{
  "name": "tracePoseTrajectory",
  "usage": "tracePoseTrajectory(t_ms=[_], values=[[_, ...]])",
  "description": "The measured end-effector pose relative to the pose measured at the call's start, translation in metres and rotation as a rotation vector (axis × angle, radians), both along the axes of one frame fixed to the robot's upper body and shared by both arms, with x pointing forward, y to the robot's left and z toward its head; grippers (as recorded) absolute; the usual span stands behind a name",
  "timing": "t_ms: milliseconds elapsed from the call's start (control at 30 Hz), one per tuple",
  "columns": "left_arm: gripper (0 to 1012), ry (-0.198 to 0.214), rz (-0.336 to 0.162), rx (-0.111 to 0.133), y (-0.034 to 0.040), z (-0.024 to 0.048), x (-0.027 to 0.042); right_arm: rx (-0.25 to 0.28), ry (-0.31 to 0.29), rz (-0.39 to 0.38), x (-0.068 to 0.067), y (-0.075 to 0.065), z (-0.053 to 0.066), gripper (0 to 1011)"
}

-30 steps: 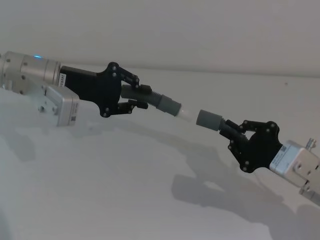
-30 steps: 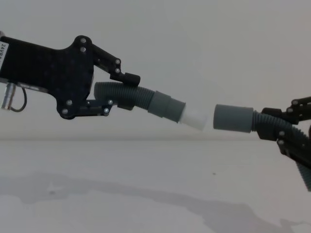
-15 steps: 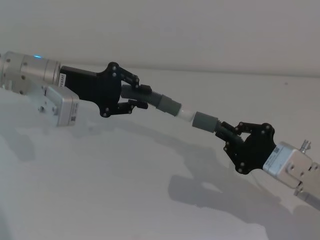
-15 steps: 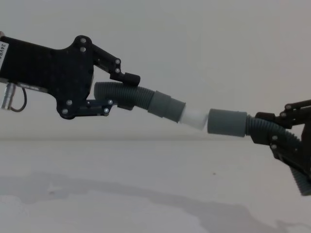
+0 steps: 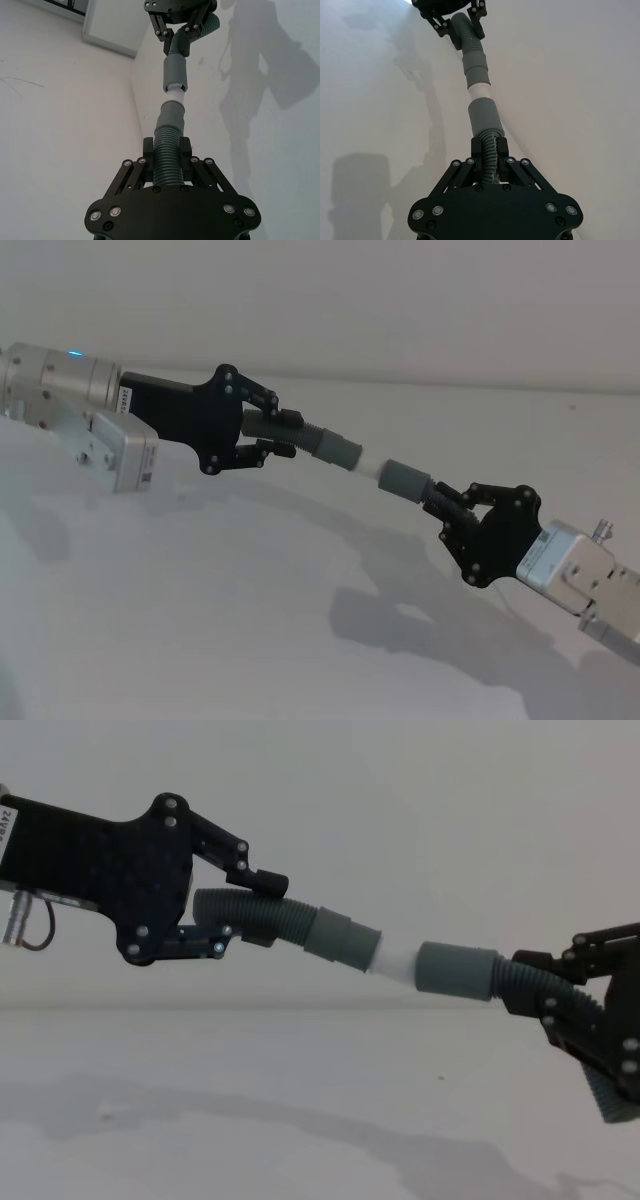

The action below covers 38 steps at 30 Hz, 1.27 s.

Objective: Use both hands to pick up one end of the pipe from the table, align the ends, and insert them.

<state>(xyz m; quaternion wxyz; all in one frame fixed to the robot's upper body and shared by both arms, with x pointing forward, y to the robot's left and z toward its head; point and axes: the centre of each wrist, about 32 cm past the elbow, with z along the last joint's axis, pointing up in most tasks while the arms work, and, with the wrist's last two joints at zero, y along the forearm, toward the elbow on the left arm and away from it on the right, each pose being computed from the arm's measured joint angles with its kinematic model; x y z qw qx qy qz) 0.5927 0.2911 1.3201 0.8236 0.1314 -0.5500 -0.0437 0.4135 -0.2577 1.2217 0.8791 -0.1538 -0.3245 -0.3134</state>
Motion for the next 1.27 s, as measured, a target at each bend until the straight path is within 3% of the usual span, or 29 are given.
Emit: tracePoseTrajectory(t_ms=[1267], values=[[296,0.000,0.000,0.000,0.0000,0.0000,0.0000,0.006,0.009,-0.013,-0.0008,0.0056,-0.0015,169]])
